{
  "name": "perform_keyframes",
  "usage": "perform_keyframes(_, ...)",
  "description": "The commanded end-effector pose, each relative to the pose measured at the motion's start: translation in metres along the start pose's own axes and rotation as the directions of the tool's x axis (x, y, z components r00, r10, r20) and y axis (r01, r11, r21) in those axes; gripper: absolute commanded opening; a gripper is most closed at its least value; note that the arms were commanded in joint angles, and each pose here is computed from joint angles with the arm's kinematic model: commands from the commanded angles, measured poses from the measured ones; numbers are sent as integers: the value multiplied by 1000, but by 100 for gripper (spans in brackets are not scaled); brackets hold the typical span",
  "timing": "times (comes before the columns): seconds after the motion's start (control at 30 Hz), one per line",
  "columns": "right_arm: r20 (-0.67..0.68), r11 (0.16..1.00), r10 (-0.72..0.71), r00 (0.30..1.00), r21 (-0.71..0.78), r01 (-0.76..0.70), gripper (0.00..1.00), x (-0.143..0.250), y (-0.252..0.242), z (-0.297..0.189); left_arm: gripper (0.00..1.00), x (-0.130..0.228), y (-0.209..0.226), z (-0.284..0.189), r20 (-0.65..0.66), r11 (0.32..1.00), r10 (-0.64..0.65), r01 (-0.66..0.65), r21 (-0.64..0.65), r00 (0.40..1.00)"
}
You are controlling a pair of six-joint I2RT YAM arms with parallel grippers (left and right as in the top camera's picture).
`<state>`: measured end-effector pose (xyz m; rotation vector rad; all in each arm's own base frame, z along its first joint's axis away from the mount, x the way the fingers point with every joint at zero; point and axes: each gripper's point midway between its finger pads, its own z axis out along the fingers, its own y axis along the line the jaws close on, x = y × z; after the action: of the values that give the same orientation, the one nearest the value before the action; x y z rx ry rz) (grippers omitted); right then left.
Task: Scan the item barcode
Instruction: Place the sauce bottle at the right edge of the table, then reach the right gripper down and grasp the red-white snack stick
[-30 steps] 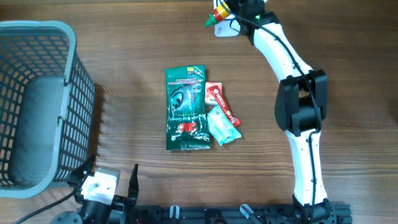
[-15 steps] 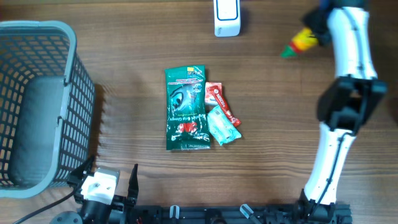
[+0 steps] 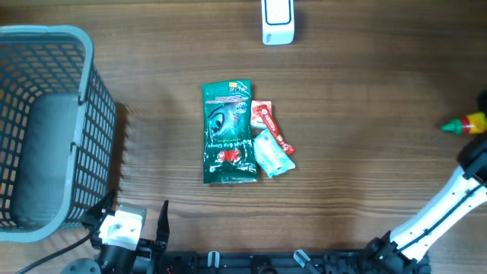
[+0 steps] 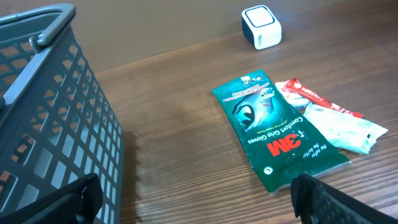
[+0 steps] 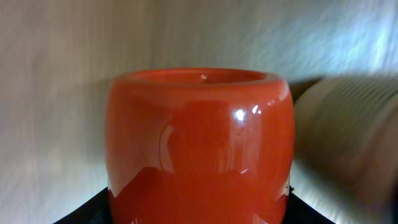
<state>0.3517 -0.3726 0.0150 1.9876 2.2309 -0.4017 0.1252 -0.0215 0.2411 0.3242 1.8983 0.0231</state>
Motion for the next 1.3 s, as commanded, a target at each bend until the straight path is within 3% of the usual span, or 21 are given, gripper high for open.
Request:
perform_keyframes(0.0,55,1000,8,998,-6,-8,69,-30,-20,-12,100,0,1,-1,8,1000,7,-7,-8,1000)
perform_keyframes(0.03,51,999,11,999,-33,-9,82,-36,-20,-15,100,0,1,-1,8,1000,7,-7,-7,1000)
perform_keyframes(0.1,22,992,11,1000,-127,-8,98,-40,-8,-25,100,0,1,-1,8,1000,7,-7,-7,1000)
perform_keyframes(0.2,8,951,-32,999,-309,33,99,-45,23,-61,100,0,1,-1,8,1000,7,-7,-8,1000)
perform_keyframes(0.33,90,902,-43,995,-424,77,100,-54,42,-127,100,0,1,-1,8,1000,7,-7,-8,1000)
perform_keyframes(0.5,104,808,-87,991,-575,131,99,-30,65,-199,100,0,1,-1,8,1000,7,-7,-7,1000)
perform_keyframes(0.67,-29,743,-237,971,-649,162,99,48,88,-240,100,0,1,-1,7,1000,7,-7,-7,1000)
perform_keyframes(0.77,-57,713,-420,905,-638,291,99,114,103,-249,100,0,1,-1,7,1000,7,-7,-7,1000)
perform_keyframes(0.8,-45,683,-496,867,-637,358,99,138,108,-253,100,0,1,-1,8,1000,7,-7,-7,1000)
perform_keyframes(0.87,1,559,-692,721,-632,537,99,208,119,-268,100,0,1,-1,7,1000,7,-7,-7,1000)
perform_keyframes(1.0,89,309,-897,433,-574,758,99,307,116,-287,100,0,1,-1,8,1000,7,-7,-7,1000)
perform_keyframes(1.27,141,-10,-990,23,-233,972,100,451,83,-280,100,0,1,-1,7,1000,7,-7,-7,1000)
